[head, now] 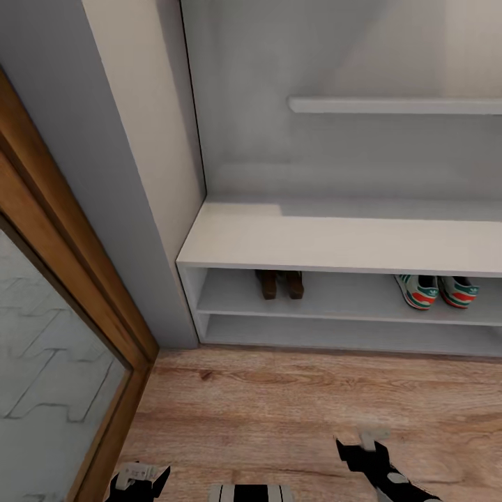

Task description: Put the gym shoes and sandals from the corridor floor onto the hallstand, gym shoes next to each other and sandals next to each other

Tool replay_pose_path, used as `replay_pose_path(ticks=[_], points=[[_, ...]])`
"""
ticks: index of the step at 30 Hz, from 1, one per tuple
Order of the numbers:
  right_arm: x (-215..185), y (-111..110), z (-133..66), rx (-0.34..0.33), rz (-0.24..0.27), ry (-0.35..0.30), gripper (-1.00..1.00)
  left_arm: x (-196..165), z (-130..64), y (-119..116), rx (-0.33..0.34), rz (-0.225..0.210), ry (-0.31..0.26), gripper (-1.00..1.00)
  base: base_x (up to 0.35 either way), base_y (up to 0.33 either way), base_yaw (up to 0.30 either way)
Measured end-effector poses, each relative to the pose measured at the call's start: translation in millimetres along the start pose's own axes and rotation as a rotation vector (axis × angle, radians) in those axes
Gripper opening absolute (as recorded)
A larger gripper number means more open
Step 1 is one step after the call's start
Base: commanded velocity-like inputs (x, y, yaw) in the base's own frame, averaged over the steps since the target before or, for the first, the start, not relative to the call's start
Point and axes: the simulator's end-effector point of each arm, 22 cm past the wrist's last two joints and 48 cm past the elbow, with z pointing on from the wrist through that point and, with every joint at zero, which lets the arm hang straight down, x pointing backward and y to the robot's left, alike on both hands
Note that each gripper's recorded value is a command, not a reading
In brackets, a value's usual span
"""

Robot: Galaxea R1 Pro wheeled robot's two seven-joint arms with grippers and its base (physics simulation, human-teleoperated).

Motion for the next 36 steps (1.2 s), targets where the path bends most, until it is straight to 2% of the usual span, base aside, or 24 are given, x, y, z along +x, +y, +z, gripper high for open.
replay_pose_path(ticks=[8,36], points=[[28,-10,-12.5,-0.008,-0.016,-0.016,1.00,-1,-0.1,1,-0.004,-0.005,-0.005,1.00,0.000,0.000,0.000],[30,-8,-13.1,-0.005,-0.015,-0.014,1.00,1,-0.5,0,-0.003,-0.010,-0.003,1.00,0.000,0.000,0.000]])
